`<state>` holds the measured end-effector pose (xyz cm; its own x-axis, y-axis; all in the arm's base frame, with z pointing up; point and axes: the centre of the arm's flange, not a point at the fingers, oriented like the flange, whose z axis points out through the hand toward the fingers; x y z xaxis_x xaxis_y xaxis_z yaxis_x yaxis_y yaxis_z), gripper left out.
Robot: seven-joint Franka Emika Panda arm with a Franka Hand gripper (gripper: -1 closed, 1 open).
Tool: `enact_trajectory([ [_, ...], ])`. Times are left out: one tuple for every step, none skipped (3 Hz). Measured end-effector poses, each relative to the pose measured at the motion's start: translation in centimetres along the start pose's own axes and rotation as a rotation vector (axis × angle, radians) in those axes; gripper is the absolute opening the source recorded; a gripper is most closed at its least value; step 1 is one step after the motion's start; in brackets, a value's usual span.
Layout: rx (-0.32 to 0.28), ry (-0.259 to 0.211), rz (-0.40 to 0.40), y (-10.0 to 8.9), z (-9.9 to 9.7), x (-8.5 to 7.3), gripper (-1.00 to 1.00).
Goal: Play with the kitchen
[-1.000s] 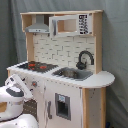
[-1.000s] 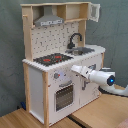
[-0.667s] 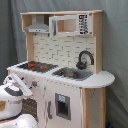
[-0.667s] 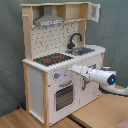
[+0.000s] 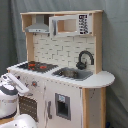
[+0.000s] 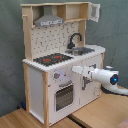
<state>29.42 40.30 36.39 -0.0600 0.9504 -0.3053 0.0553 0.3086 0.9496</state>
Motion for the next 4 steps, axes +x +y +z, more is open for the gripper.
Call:
enact_trajectory([
  [0.005, -0.015, -0.065, 0.7, -1.5, 0.4, 1.00],
  [0.011, -0.027, -0.143, 1.2, -3.0, 0.8, 1.00],
  [0.022, -0.040, -0.227, 1.1, -4.3, 0.9, 1.00],
  [0.030, -0.047, -0.313, 0.9, -5.7, 1.1, 1.00],
])
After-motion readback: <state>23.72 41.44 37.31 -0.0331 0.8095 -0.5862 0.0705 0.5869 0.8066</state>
